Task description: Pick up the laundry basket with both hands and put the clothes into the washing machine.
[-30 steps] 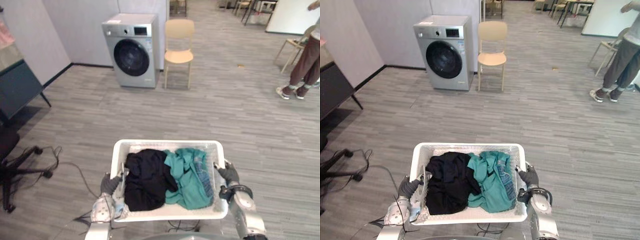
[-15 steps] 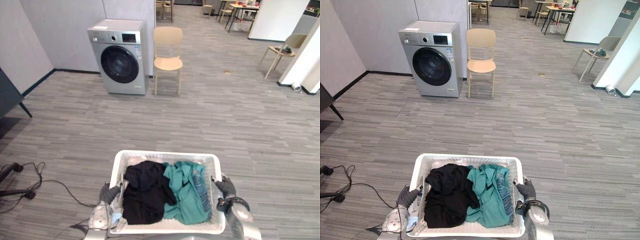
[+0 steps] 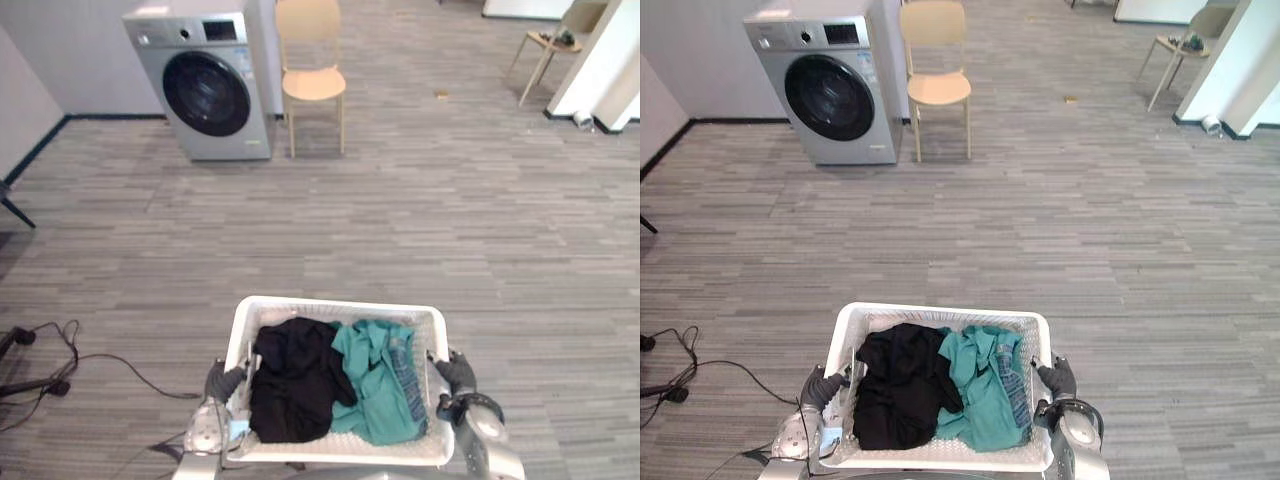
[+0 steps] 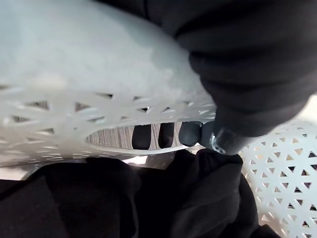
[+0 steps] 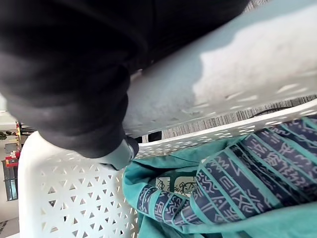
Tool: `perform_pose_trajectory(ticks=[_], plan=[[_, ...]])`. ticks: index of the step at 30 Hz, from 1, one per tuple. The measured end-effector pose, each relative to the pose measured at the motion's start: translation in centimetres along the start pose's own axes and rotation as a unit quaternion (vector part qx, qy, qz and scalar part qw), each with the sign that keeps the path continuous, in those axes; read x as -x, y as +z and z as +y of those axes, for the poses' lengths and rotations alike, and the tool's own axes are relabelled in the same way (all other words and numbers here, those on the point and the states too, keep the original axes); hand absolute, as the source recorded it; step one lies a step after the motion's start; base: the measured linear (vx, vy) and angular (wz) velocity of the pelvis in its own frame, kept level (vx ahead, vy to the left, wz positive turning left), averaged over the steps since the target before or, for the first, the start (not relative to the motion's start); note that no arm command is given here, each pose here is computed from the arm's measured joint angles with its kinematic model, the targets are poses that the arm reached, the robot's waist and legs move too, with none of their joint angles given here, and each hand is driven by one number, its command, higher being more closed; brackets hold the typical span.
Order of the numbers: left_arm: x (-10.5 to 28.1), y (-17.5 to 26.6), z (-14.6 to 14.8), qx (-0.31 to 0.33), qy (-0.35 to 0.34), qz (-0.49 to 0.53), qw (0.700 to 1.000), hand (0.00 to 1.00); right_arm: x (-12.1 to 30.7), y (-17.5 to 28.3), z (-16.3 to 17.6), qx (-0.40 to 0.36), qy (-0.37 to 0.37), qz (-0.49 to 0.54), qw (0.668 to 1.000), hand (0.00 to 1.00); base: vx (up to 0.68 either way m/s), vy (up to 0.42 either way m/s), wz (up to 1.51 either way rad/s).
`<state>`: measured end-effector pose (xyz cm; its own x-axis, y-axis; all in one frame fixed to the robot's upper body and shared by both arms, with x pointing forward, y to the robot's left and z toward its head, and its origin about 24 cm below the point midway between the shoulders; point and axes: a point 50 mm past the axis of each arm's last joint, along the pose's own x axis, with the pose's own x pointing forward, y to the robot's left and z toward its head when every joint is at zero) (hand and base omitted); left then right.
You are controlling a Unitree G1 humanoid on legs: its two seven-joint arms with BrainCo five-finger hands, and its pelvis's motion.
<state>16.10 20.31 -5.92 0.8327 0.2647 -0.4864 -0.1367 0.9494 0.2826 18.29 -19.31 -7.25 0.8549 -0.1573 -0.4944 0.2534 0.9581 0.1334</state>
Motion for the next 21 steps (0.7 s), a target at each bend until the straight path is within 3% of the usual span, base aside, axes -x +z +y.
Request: perform_pose_trajectory(ticks=[6,11,21], plan=[[-0.1,0.1,1.1,0.041,0.022,-0.002,0.999,1.00,0.2,2.2,1.3,0.017,0.023,-0.047,0.998,1.00,0.20,-0.165,-0.17],[0.1,0.6,-0.2,0.092,0.028,-0.014,0.995,1.00,-0.6,5.0,1.1,0.046,0.029,-0.093,0.994,1.00,0.35,-0.017,-0.25],[-0.7,2.2,1.0,0.084,0.046,-0.044,0.994,1.00,-1.8,5.9,2.5,0.018,0.033,-0.102,0.994,1.00,0.63,0.244,-0.11]])
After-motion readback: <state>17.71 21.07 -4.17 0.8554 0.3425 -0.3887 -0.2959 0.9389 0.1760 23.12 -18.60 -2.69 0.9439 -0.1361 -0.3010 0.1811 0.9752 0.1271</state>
